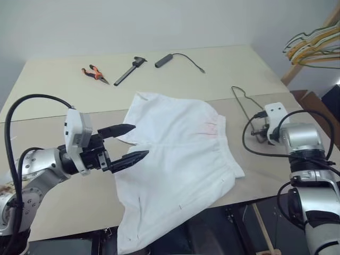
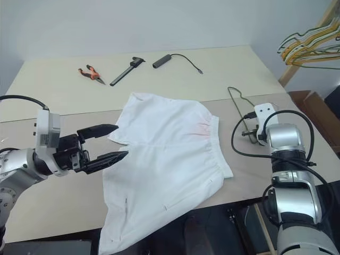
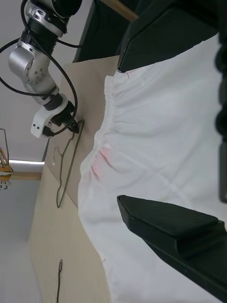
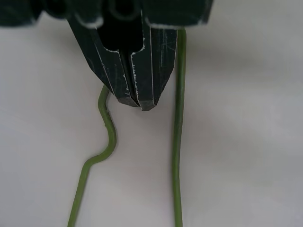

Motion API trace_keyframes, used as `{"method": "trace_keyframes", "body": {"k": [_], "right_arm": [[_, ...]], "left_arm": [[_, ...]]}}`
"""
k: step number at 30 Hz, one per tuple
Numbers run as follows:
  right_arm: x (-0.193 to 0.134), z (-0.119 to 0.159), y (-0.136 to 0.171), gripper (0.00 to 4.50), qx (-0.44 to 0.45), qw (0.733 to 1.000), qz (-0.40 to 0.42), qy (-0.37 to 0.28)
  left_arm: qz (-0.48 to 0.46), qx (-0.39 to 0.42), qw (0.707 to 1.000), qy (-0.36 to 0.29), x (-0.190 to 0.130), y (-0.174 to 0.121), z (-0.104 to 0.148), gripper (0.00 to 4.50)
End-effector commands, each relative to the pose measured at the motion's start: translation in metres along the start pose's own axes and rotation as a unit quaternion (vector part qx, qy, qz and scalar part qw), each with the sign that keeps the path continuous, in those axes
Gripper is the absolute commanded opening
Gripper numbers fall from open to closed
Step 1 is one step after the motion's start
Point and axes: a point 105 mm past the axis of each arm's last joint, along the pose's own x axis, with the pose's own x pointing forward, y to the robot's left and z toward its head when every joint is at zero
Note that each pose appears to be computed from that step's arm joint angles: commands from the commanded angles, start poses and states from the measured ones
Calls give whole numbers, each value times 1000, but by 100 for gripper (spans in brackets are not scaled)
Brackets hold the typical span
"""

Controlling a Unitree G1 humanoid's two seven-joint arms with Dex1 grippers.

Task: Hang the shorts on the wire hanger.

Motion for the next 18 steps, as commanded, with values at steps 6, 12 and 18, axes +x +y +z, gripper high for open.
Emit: {"method": "trace_keyframes", "body": {"k": [6, 12, 18], "right_arm": [[-44, -54, 23, 4, -20, 993, 89, 76], [-80, -72, 38, 4, -44, 983, 148, 95], [-119, -91, 38, 4, -88, 972, 192, 106]], "left_arm": [[-16, 17, 1000, -12, 5, -3, 9, 450], [-28, 21, 999, -20, 11, -2, 8, 450], [-44, 33, 998, -25, 14, -2, 7, 450]]}}
